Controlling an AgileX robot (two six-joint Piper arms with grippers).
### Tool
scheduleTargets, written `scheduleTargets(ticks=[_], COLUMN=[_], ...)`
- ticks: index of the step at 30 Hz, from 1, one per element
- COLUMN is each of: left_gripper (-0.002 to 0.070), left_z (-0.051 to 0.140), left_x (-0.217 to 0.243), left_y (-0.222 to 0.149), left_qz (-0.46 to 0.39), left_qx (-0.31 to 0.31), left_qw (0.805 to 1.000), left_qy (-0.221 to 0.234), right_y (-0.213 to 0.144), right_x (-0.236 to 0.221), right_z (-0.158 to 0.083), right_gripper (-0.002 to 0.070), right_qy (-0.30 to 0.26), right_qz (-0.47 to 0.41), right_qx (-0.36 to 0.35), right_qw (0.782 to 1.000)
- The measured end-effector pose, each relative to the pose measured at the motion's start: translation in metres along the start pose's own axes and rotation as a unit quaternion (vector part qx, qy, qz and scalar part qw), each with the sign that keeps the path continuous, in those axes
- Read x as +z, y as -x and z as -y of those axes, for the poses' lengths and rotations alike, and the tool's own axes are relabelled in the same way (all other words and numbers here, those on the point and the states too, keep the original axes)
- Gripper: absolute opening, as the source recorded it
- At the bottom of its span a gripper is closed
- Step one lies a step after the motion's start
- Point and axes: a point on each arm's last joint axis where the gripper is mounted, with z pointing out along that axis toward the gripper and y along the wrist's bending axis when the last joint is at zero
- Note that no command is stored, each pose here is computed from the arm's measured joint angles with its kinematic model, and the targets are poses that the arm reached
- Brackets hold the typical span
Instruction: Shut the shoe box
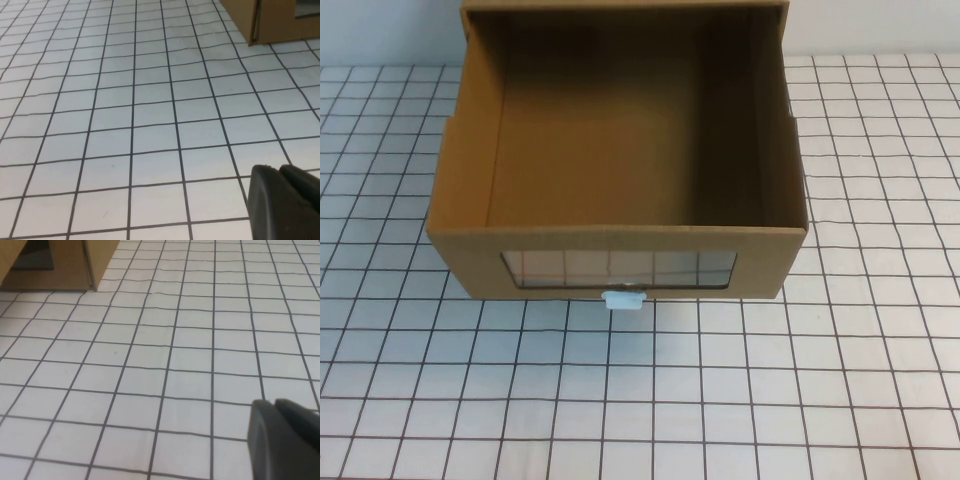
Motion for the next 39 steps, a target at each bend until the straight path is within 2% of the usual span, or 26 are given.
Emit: scheduleTargets(ticks=[14, 17, 21, 25, 31, 34, 39], left_gripper=[-0.0005, -0.0005, -0.0005, -0.0005, -0.0005, -0.0005, -0.0005], left_z=[0.0, 0.0, -0.001, -0.003, -0.004, -0.005, -0.005], left_x=[0.0, 0.0, -0.002, -0.008, -0.028, -0.034, -0.035], left_y=[0.001, 0.005, 0.017, 0.038, 0.065, 0.071, 0.072], left_qz=[0.004, 0.027, 0.094, 0.214, 0.39, 0.433, 0.439], left_qx=[0.0, 0.0, 0.0, 0.0, 0.0, 0.0, 0.0], left_qw=[1.0, 1.0, 0.996, 0.977, 0.92, 0.901, 0.898], left_qy=[0.0, 0.002, 0.006, 0.015, 0.027, 0.029, 0.03], right_y=[0.001, 0.006, 0.025, 0.048, 0.07, 0.072, 0.072], right_x=[0.0, 0.0, -0.004, -0.014, -0.034, -0.037, -0.037], right_z=[0.0, 0.001, 0.005, 0.009, 0.013, 0.013, 0.013], right_gripper=[-0.0013, -0.0013, -0.0014, -0.0013, -0.0013, -0.0013, -0.0013], right_qy=[-0.001, -0.006, -0.025, -0.049, -0.076, -0.079, -0.08], right_qz=[0.003, 0.035, 0.14, 0.276, 0.425, 0.442, 0.442], right_qx=[0.0, 0.0, 0.0, 0.003, 0.006, 0.006, 0.006], right_qw=[1.0, 0.999, 0.99, 0.96, 0.902, 0.893, 0.893])
